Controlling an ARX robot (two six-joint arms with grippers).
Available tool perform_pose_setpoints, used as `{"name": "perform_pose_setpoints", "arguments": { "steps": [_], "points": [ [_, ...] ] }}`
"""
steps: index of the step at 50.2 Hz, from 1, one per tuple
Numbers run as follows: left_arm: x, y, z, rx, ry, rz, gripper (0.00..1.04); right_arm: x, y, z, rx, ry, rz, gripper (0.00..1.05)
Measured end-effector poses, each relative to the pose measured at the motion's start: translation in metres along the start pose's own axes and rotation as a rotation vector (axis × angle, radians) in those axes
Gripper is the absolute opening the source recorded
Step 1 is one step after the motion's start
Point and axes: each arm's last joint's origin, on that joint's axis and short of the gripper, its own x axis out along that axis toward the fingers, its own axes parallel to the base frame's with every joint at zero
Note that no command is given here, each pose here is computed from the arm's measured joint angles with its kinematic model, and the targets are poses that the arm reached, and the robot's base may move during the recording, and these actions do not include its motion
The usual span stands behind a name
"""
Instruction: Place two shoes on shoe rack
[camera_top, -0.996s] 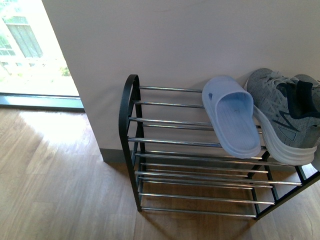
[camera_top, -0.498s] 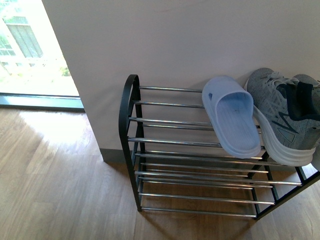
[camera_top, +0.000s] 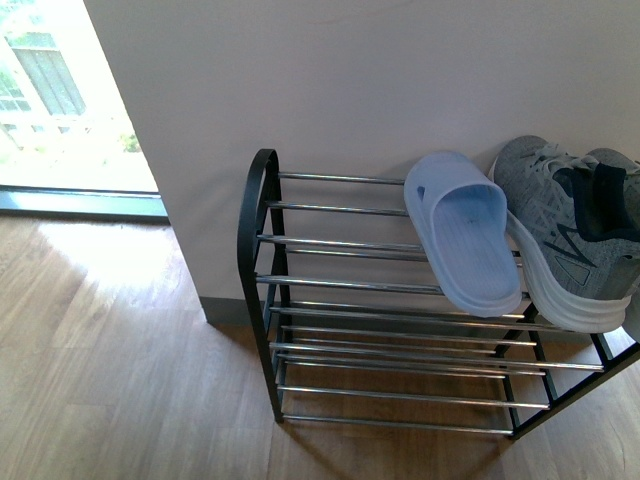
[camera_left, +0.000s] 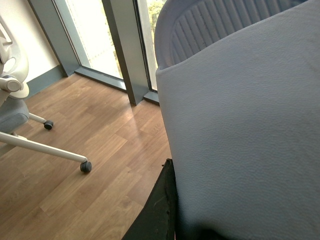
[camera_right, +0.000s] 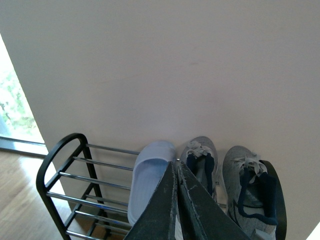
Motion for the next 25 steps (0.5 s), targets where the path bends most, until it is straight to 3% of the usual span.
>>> {"name": "perform_pose_setpoints", "arguments": {
  "steps": [18,25],
  "points": [
    [0.0000,0.0000,0.0000,0.000,0.000,0.000,0.02,-0.0001,0.0000,0.0000,0.000,-0.001,0.000,0.02],
    [0.0000,0.0000,0.0000,0.000,0.000,0.000,0.02,-0.0001,0.0000,0.0000,0.000,-0.001,0.000,0.23]
  ]
}}
